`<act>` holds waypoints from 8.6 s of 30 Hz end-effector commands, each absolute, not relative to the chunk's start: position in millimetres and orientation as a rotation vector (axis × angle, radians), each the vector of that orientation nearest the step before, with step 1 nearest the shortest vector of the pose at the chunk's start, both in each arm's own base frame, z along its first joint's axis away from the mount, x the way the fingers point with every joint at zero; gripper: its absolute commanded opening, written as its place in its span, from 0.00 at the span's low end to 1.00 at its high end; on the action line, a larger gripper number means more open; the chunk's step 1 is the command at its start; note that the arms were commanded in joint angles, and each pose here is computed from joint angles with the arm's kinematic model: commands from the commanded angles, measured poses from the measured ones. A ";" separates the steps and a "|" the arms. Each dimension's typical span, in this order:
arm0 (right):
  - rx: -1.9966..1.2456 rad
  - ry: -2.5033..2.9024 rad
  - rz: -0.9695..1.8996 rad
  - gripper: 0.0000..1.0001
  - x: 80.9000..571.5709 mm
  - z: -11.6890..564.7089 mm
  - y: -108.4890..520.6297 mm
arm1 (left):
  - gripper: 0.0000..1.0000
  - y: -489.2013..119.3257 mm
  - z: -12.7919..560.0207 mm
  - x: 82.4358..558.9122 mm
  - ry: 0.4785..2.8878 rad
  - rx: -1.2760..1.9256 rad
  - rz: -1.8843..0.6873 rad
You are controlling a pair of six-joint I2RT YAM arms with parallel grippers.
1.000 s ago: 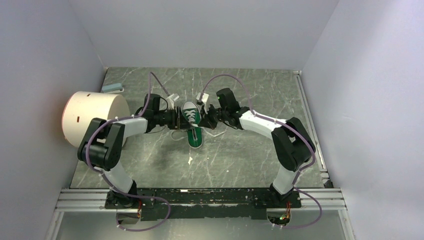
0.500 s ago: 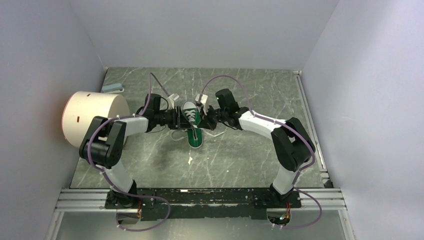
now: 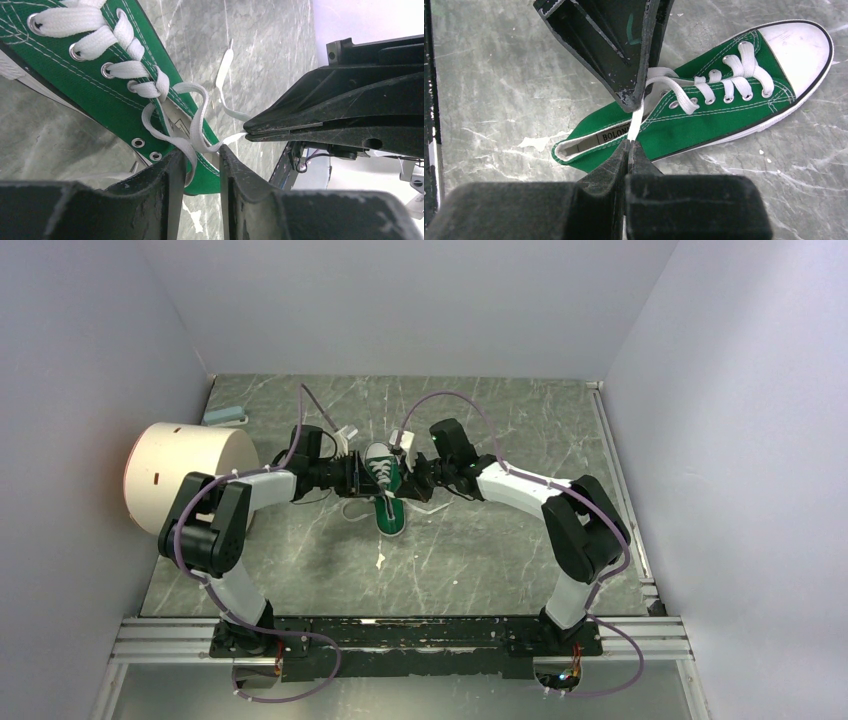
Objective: Tie the shoes
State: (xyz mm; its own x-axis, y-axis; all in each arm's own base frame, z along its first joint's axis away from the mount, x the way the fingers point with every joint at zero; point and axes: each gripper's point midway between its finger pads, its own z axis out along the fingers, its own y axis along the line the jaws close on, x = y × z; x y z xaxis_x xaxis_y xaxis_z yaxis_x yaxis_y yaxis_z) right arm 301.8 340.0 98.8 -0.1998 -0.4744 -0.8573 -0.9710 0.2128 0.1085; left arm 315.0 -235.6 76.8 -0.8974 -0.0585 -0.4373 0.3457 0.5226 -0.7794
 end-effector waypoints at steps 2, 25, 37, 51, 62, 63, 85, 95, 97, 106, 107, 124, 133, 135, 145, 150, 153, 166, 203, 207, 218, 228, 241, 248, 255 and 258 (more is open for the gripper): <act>-1.373 1.777 0.904 0.00 295.7 97.4 343.3 | 0.39 -232.0 93.2 329.9 2.301 0.258 -1.287; -1.352 1.782 0.903 0.00 293.2 100.0 346.9 | 0.39 -227.8 89.1 338.6 2.355 0.269 -1.210; -1.351 1.777 0.909 0.00 292.1 100.9 349.6 | 0.32 -237.7 79.4 336.1 2.406 0.294 -1.211; -0.438 2.377 0.605 0.48 323.9 101.3 269.3 | 0.05 -243.8 102.8 334.8 2.401 0.272 -1.277; 0.592 2.773 0.308 0.55 329.9 33.2 216.5 | 0.05 -251.2 111.4 336.3 2.399 0.256 -1.322; 0.631 2.785 0.265 0.56 329.9 28.4 214.7 | 0.05 -252.1 112.6 336.9 2.393 0.259 -1.324; 0.967 2.774 -0.012 0.52 313.6 11.7 220.0 | 0.05 -255.9 99.4 333.9 2.418 0.290 -1.295; 1.173 2.747 0.031 0.11 321.7 -7.2 234.7 | 0.05 -255.6 98.8 332.1 2.410 0.306 -1.302; 1.162 2.703 0.082 0.00 333.9 -1.3 231.3 | 0.05 -255.0 97.0 332.4 2.413 0.313 -1.294; 0.087 2.203 1.302 0.00 416.1 146.7 338.1 | 0.05 -237.1 87.3 335.5 2.441 0.233 -1.260; -0.030 2.180 1.334 0.00 418.1 154.6 348.7 | 0.05 -236.0 89.0 336.6 2.432 0.222 -1.265; -0.050 2.120 1.451 0.00 414.6 152.2 472.5 | 0.05 -211.4 87.4 325.3 2.437 0.134 -1.143; -0.088 2.353 1.351 0.08 396.1 100.9 495.0 | 0.05 -212.6 82.5 323.5 2.434 0.121 -1.174; -0.072 2.351 1.322 0.18 395.8 105.6 484.7 | 0.05 -213.9 84.5 326.2 2.430 0.128 -1.179; -0.201 2.392 1.051 0.52 423.7 144.9 369.8 | 0.05 -214.8 95.5 337.2 2.417 0.094 -1.241; -0.489 2.377 0.644 0.47 385.3 137.7 309.2 | 0.05 -216.8 97.2 341.0 2.429 0.071 -1.280; -0.715 2.256 0.679 0.48 336.7 142.2 325.3 | 0.05 -216.1 97.8 345.2 2.430 0.056 -1.282; -1.231 2.019 0.702 0.60 254.7 87.9 438.7 | 0.05 -206.8 87.8 348.5 2.485 0.026 -1.262; -0.914 1.991 0.711 0.00 280.9 167.3 354.6 | 0.05 -203.6 82.9 347.7 2.484 0.000 -1.312; -0.797 1.934 0.630 0.00 321.8 185.1 339.7 | 0.05 -202.8 81.2 346.9 2.492 -0.001 -1.305; -0.519 1.888 0.792 0.00 402.1 213.2 340.4 | 0.14 -202.5 82.2 348.5 2.500 -0.010 -1.305; -0.533 1.995 0.709 0.00 367.2 211.5 278.9 | 0.39 -191.8 85.2 348.1 2.503 0.070 -1.189; -0.542 2.140 0.678 0.00 325.4 201.1 234.9 | 0.79 -174.5 132.5 377.3 2.359 0.262 -0.954; -0.742 2.130 0.926 0.00 288.7 199.4 256.8 | 0.81 -206.1 143.7 396.1 2.300 0.500 -0.920; -0.768 2.149 1.086 0.00 275.8 191.9 271.1 | 0.78 -231.4 106.8 403.7 2.424 0.634 -0.799; -0.776 2.160 1.082 0.00 272.2 187.6 268.9 | 0.80 -239.7 95.0 395.8 2.480 0.660 -0.756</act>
State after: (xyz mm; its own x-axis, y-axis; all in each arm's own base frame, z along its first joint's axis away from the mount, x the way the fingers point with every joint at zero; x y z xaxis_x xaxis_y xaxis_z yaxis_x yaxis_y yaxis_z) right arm 283.5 266.8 187.8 -0.6454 -0.2227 -0.7306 -0.7047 0.5428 0.4570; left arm 405.0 -246.3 119.0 -0.7435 0.2384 -0.6248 0.5838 0.6872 -0.4325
